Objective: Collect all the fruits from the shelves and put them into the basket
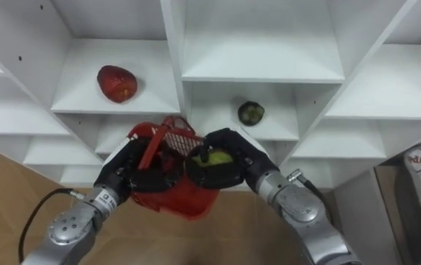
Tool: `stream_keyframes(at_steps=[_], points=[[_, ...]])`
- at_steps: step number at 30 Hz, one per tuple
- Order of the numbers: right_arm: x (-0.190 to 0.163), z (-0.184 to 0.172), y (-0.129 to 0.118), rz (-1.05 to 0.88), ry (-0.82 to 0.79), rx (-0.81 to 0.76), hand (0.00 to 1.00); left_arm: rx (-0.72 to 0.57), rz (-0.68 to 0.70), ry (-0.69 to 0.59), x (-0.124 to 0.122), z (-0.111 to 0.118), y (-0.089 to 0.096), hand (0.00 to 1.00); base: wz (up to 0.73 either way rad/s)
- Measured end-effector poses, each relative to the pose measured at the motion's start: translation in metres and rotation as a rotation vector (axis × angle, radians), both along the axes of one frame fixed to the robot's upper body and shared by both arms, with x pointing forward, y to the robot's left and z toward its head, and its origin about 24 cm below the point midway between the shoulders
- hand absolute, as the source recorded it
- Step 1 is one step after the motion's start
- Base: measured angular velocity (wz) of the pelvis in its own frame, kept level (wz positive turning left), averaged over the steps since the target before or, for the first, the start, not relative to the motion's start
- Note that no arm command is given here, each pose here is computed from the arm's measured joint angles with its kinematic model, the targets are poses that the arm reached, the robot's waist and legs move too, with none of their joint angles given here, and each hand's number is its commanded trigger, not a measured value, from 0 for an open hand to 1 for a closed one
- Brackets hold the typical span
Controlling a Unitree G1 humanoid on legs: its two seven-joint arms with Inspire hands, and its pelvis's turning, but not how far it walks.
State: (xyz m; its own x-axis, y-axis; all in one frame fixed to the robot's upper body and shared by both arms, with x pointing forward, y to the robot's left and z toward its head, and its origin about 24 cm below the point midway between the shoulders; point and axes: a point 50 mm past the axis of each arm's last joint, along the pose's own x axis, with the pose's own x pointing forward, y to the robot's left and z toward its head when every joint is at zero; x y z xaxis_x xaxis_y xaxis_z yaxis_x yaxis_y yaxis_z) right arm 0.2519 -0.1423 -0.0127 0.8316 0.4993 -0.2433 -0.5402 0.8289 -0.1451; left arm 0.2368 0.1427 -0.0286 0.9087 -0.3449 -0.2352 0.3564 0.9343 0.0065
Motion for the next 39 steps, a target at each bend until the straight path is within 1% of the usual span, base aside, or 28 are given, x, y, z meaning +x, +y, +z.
stream_keyframes(at_steps=[6,10,14,15,16,21,26,34,39], points=[[-0.002,-0.008,-0.003,-0.004,0.027,-0.021,1.00,-0.029,-0.043,-0.002,0.000,0.002,-0.005,1.00,0.03],[-0.003,-0.011,-0.003,0.003,0.033,-0.040,1.00,-0.055,-0.056,0.005,0.000,0.002,-0.006,1.00,0.00],[-0.006,-0.016,0.000,0.021,0.049,-0.070,1.00,-0.064,-0.100,0.012,-0.002,0.001,-0.011,1.00,0.00],[-0.006,-0.016,0.001,0.027,0.049,-0.075,0.42,-0.065,-0.105,0.013,-0.003,0.001,-0.012,1.00,0.00],[-0.007,-0.017,0.002,0.038,0.048,-0.084,0.00,-0.072,-0.116,0.014,-0.003,0.001,-0.014,1.00,0.00],[-0.007,-0.017,0.002,0.042,0.048,-0.090,0.00,-0.073,-0.125,0.015,-0.003,0.001,-0.014,1.00,0.00],[-0.007,-0.017,0.004,0.054,0.047,-0.092,0.00,-0.096,-0.152,0.016,-0.004,0.001,-0.021,1.00,0.00],[-0.007,-0.018,0.003,0.061,0.046,-0.114,0.00,-0.098,-0.170,0.020,-0.005,0.001,-0.021,1.00,0.00],[-0.009,-0.024,0.001,0.055,0.073,-0.123,0.00,-0.096,-0.184,0.029,-0.006,-0.001,-0.023,1.00,0.00]])
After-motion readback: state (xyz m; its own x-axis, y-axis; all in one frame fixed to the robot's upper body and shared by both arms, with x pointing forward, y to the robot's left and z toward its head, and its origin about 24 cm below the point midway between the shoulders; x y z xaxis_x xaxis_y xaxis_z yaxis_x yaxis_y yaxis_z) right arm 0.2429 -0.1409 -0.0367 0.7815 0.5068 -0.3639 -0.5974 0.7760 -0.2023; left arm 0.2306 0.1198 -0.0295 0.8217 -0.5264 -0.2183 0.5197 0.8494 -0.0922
